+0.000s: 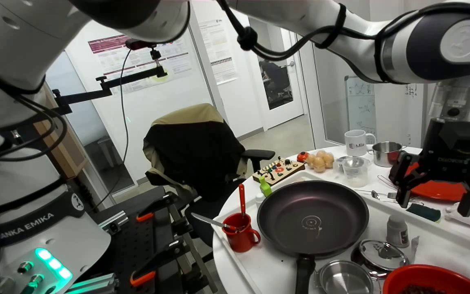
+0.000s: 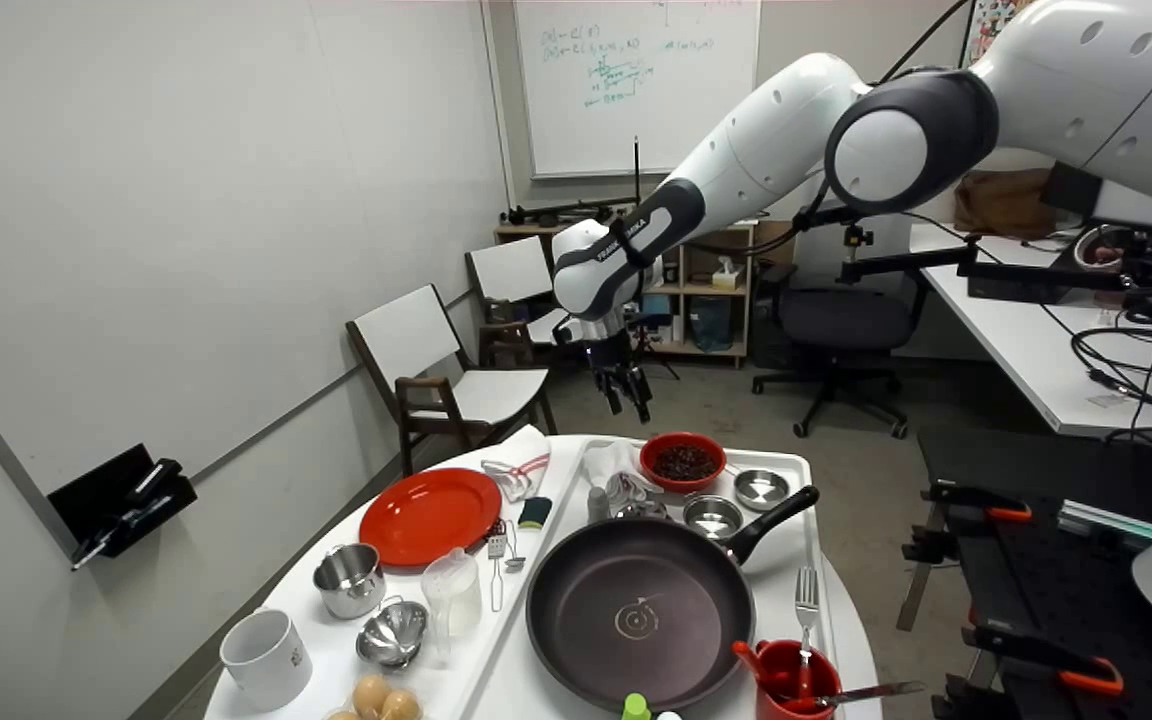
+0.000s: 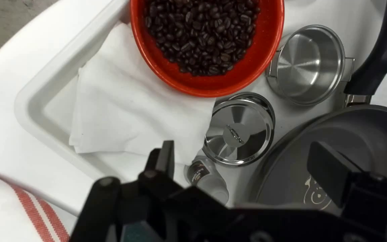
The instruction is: Put the lid on the silver pot
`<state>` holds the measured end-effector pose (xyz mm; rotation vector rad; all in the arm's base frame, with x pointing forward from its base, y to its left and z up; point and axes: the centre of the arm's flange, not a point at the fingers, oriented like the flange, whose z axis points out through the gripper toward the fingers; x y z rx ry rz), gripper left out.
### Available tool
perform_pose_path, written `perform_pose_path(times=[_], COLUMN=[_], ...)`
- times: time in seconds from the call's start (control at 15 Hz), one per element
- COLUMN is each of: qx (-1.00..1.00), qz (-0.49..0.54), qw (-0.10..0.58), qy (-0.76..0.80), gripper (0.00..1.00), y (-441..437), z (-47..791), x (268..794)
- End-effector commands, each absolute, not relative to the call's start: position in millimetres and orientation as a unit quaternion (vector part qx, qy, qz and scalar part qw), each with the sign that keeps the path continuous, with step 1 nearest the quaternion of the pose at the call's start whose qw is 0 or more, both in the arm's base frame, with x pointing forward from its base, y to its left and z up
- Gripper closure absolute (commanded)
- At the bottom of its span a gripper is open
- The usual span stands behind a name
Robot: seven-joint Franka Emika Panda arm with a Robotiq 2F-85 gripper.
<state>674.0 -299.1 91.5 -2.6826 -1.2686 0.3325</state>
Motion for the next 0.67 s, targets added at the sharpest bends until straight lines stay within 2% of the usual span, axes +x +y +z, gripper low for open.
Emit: perform_pose_path(times=[0.0, 0.6], qx=[-0.876, -0.875], qz=[0.121, 0.150], qw=[0.094, 0.094], qy=[-0.458, -0.451], gripper=[0.00, 0.00], y=[-314, -285], z=[59, 28], x=[733, 731])
